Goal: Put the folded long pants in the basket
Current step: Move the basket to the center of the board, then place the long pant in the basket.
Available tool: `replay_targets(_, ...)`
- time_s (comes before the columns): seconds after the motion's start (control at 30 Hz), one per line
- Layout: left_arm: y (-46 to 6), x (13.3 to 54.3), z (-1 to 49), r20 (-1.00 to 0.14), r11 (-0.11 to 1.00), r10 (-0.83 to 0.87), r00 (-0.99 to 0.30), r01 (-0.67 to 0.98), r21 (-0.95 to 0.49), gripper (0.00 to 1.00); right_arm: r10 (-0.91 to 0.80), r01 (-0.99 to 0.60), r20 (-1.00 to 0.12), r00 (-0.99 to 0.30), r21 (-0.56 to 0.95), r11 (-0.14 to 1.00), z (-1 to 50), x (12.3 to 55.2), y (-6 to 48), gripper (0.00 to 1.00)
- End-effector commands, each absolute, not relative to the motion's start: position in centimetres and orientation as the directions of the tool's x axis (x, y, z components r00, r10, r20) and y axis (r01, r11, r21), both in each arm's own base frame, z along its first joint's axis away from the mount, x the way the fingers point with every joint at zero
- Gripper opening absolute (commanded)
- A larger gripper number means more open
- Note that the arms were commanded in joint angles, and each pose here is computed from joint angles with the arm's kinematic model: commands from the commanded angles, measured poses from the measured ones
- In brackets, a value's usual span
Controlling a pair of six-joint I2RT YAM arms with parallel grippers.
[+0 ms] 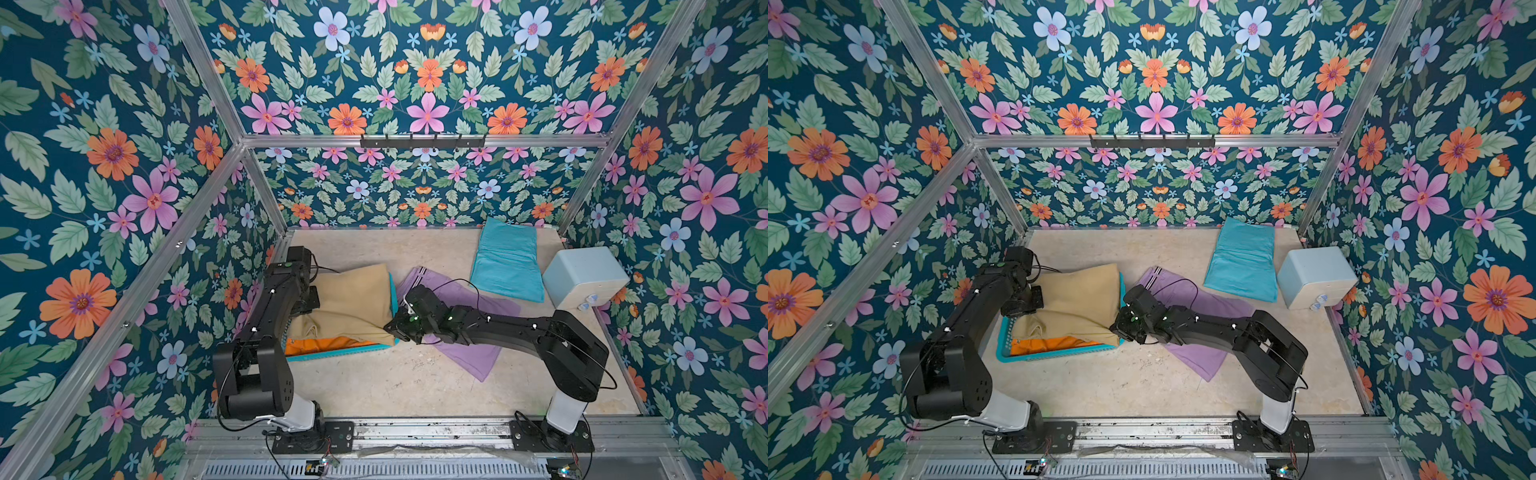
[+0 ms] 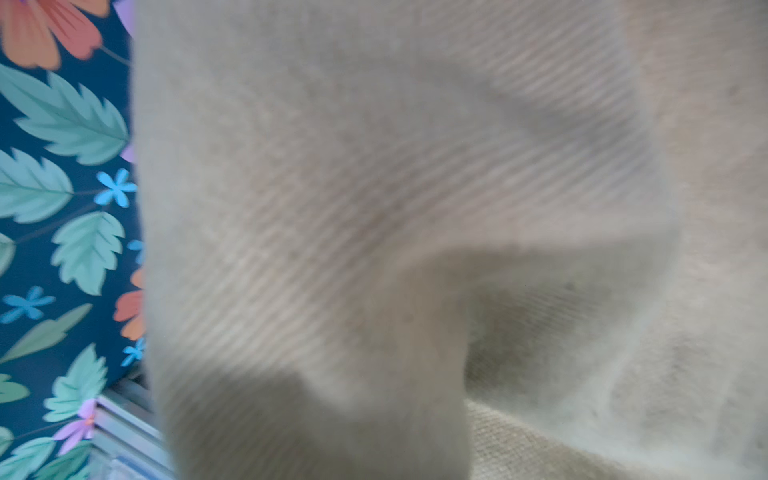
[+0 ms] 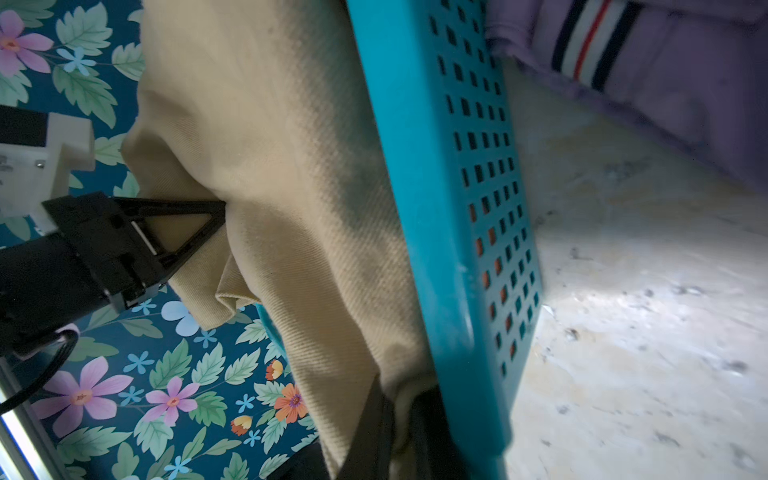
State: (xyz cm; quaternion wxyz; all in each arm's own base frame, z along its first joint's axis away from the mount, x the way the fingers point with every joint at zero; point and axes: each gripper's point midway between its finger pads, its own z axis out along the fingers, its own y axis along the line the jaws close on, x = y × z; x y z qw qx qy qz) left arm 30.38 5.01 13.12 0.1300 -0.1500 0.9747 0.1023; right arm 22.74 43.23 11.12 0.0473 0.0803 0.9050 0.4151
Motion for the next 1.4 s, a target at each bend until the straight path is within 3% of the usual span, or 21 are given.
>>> replay_targets(0.0, 4.8, 29.9, 13.7, -0.304, 0.931, -0.286, -0.909, -0.338, 0.136, 0.0, 0.153, 0.128, 0.014, -0.988, 0.626, 0.769, 8.8, 20.8, 40.1, 0.0)
replay_targets(0.3, 6.0, 29.2, 14.8, -0.311, 0.915, -0.275, -0.91, -0.347, 0.207, 0.0, 0.108, 0.078, -0.008, -0.994, 0.639, 0.766, 11.8, 20.1, 41.4, 0.0)
replay_targets(0.77, 6.1, 28.5, 12.4, -0.264, 0.91, -0.268, -0.926, -0.333, 0.245, 0.01, 0.105, 0.065, -0.033, -0.994, 0.595, 0.801, 10.5, 20.1, 40.6, 0.0)
replay_targets(0.83, 6.5, 28.5, 12.8, -0.269, 0.904, -0.265, -0.926, -0.336, 0.266, 0.12, 0.121, 0.085, -0.02, -0.992, 0.601, 0.795, 10.0, 20.7, 40.3, 0.0)
replay_targets(0.9, 7.4, 28.4, 13.6, -0.293, 0.885, -0.253, -0.922, -0.343, 0.315, 0.46, 0.115, 0.072, -0.031, -0.993, 0.611, 0.788, 10.3, 21.1, 40.4, 0.0)
replay_targets(0.93, 8.0, 28.3, 14.2, -0.311, 0.87, -0.249, -0.917, -0.353, 0.345, 0.54, 0.097, 0.049, -0.043, -0.994, 0.622, 0.781, 10.6, 21.3, 40.6, 0.02)
replay_targets(1.0, 9.3, 28.3, 15.6, -0.338, 0.833, -0.235, -0.911, -0.368, 0.414, 0.67, 0.042, 0.0, -0.053, -0.998, 0.622, 0.783, 11.2, 21.2, 40.6, 0.2)
replay_targets(1.07, 10.1, 28.5, 16.9, -0.363, 0.803, -0.237, -0.901, -0.392, 0.449, 0.81, -0.018, -0.074, -0.095, -0.995, 0.625, 0.777, 12.2, 21.0, 40.5, 0.33)
replay_targets(1.2, 10.5, 29.0, 18.5, -0.379, 0.787, -0.24, -0.894, -0.407, 0.463, 0.79, -0.102, -0.158, -0.123, -0.987, 0.656, 0.738, 13.9, 20.0, 40.6, 0.5)
replay_targets(1.27, 10.4, 29.4, 19.5, -0.406, 0.79, -0.246, -0.88, -0.425, 0.442, 0.74, -0.147, -0.186, -0.114, -0.983, 0.649, 0.738, 14.1, 19.4, 40.4, 0.51)
replay_targets(1.37, 6.7, 31.3, 19.7, -0.466, 0.907, -0.238, -0.852, -0.367, 0.209, 0.66, -0.159, -0.235, -0.182, -0.97, 0.556, 0.797, 14.4, 20.7, 38.4, 0.52)
